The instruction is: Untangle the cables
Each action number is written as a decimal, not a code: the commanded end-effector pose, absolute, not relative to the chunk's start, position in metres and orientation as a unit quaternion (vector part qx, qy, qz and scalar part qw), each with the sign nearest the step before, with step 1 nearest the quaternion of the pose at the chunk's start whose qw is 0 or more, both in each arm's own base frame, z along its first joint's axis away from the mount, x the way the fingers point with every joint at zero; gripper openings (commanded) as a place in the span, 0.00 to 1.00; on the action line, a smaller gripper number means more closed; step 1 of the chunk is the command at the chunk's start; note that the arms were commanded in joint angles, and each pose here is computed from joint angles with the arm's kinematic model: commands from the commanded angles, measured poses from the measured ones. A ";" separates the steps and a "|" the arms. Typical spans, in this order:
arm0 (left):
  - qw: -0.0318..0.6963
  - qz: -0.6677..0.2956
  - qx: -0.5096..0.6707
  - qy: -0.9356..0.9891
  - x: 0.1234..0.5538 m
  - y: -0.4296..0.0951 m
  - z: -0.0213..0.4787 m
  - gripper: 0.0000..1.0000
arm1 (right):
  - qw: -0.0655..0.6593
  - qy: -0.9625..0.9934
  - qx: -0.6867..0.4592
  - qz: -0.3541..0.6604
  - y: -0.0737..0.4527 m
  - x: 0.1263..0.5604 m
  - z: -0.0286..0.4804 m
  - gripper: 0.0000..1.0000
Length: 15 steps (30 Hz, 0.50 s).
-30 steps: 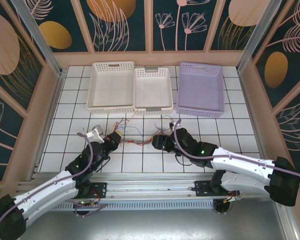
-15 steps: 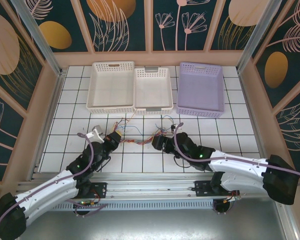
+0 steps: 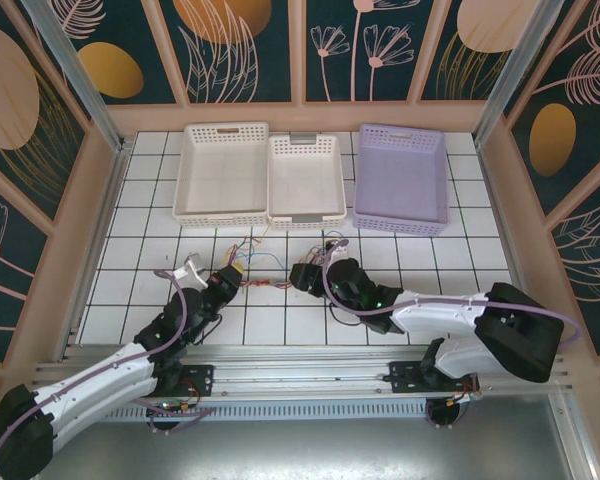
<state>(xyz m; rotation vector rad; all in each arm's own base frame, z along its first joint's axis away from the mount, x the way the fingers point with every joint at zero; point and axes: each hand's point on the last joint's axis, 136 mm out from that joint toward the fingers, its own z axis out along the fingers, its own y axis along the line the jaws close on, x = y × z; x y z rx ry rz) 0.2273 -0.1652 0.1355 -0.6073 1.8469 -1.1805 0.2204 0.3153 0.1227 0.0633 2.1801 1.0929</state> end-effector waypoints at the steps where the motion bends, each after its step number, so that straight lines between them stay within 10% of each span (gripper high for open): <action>1: 0.429 -0.514 -0.237 0.704 0.227 -0.169 0.159 0.00 | 0.374 0.809 0.022 0.452 0.330 0.236 0.148 0.50; 10: 0.439 -0.542 -0.222 0.681 0.221 -0.169 0.171 0.00 | 0.388 0.811 0.020 0.437 0.326 0.241 0.155 0.02; 15: 0.439 -0.547 -0.220 0.679 0.219 -0.169 0.169 0.00 | 0.414 0.808 0.019 0.418 0.313 0.242 0.170 0.00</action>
